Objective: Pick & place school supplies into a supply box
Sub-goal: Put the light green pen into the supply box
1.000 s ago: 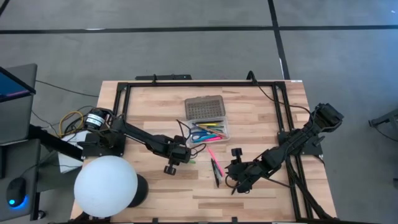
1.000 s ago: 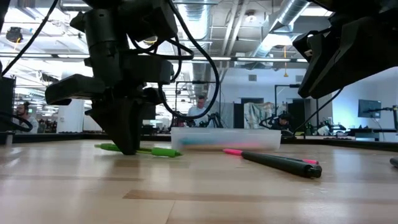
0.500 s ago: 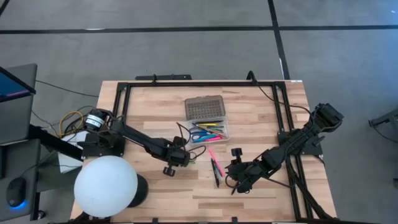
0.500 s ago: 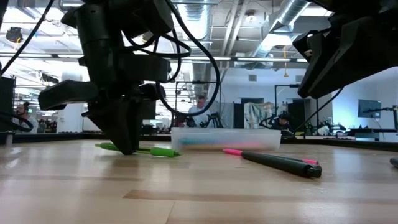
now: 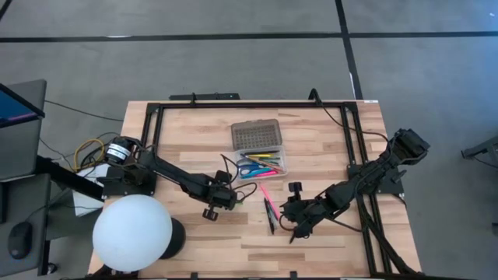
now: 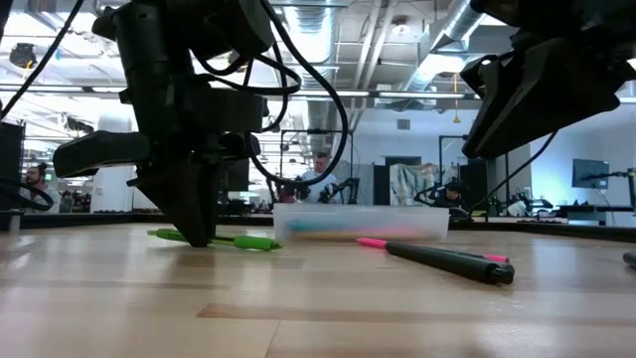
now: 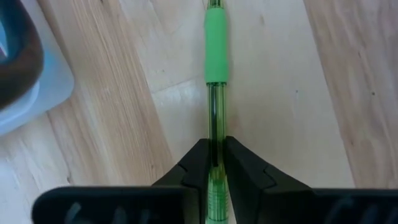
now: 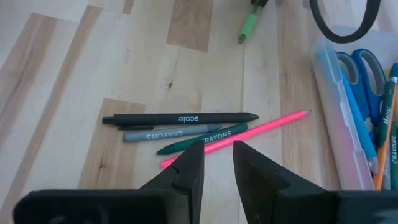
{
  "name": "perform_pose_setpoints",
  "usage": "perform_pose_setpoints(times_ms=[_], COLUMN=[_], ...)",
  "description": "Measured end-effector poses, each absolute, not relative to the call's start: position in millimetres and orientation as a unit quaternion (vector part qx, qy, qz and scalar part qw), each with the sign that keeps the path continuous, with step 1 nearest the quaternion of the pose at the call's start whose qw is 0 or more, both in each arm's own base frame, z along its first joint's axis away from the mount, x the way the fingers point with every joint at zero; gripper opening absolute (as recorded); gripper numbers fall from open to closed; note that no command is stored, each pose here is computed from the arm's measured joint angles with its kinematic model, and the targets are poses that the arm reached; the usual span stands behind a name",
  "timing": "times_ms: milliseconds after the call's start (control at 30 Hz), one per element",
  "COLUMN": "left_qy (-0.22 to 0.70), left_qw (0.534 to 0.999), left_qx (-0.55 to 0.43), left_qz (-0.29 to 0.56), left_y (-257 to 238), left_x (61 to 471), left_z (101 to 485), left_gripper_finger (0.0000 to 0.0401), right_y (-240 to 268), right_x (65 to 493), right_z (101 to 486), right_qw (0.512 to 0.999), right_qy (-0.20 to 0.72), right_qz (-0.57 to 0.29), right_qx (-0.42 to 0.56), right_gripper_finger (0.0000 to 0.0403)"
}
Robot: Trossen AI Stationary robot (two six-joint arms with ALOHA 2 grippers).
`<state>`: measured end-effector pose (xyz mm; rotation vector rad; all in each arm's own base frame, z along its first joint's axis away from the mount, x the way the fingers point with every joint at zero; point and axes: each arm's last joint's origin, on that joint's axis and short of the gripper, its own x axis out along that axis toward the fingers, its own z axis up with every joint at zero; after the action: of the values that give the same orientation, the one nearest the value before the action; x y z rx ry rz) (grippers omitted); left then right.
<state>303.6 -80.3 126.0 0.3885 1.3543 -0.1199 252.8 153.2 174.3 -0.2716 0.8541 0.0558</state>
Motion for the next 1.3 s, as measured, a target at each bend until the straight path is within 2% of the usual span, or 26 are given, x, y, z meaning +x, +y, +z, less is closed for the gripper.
perform_pose_setpoints(times_ms=[300, 700, 1100, 1300], left_qy=[0.619, 0.649, 0.608, 0.559], left_qw=[0.761, 0.728, 0.749, 0.783], left_qx=[0.188, 0.222, 0.262, 0.269], left_qz=[-0.049, -0.023, 0.001, 0.044], left_y=[-81.8, -78.8, -80.2, -64.3], left_x=[310.7, 311.1, 327.8, 347.4], left_z=[135.0, 148.9, 170.1, 183.0], left_gripper_finger=[0.0033, 0.0032, 0.0032, 0.0032], right_y=[153.5, 153.5, 153.5, 153.5], right_x=[252.6, 252.6, 252.5, 252.5], right_z=[174.2, 174.2, 174.2, 174.1], right_qw=[0.901, 0.901, 0.900, 0.900], right_qy=[0.413, 0.413, 0.413, 0.414], right_qz=[0.028, 0.028, 0.028, 0.028], right_qx=[-0.132, -0.132, -0.132, -0.132], right_gripper_finger=[0.0077, 0.0077, 0.0077, 0.0077])
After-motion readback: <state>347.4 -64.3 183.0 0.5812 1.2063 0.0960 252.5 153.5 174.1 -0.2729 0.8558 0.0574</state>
